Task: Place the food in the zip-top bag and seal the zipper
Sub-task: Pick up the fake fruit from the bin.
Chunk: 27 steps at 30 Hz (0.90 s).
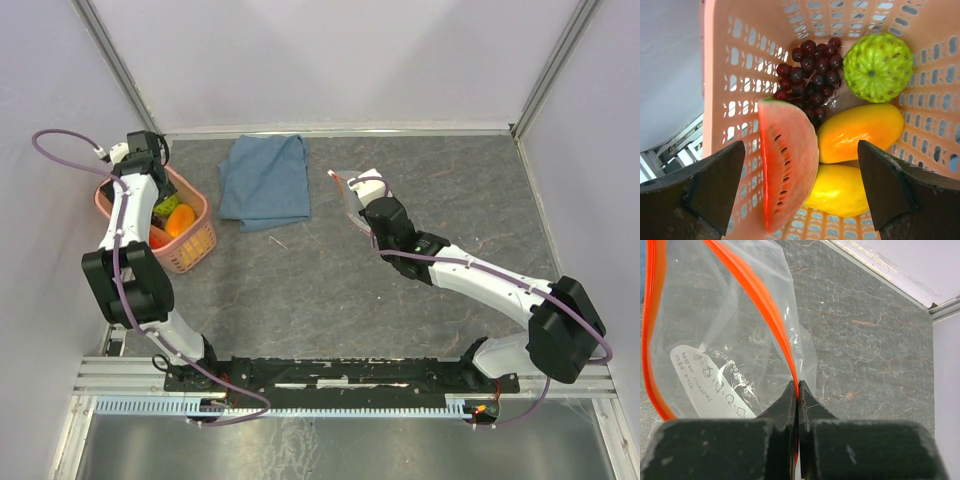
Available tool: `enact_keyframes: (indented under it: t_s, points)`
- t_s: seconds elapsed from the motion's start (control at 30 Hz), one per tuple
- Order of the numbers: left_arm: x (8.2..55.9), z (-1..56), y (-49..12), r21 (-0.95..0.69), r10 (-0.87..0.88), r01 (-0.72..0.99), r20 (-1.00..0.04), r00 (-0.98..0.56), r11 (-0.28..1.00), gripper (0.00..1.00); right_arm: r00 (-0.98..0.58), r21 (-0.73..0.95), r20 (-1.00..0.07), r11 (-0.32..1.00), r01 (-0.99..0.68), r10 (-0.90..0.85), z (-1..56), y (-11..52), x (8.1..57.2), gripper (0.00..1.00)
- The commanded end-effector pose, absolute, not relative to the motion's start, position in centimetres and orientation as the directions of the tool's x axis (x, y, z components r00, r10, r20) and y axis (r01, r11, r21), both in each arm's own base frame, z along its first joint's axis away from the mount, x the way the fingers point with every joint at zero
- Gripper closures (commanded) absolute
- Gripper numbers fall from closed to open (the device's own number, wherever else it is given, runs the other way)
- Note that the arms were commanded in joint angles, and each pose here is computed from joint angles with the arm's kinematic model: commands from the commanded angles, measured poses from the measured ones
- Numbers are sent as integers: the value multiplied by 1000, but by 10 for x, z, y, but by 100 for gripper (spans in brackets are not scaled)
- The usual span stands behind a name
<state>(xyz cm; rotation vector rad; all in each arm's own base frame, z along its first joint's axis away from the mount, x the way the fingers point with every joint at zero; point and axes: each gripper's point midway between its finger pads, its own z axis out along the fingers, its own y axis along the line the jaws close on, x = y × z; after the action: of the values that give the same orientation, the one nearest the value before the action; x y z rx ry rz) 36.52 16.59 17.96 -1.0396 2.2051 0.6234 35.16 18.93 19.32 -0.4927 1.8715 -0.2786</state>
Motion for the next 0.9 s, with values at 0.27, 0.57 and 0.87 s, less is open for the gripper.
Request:
enact_keyframes:
  t_s: [0.27, 0.57, 0.87]
  points:
    - [364, 136, 181, 175, -556, -855, -692, -460, 489, 0, -262, -390, -866, 904, -177, -425, 207, 193, 358, 98]
    - [368, 102, 174, 117, -626, -847, -623, -469, 519, 0, -260, -384, -870, 906, -176, -419, 206, 193, 358, 98]
    - [370, 74, 166, 121, -654, -835, -564, -503, 537, 2, -259, -378, -873, 909, -174, -412, 205, 192, 358, 98]
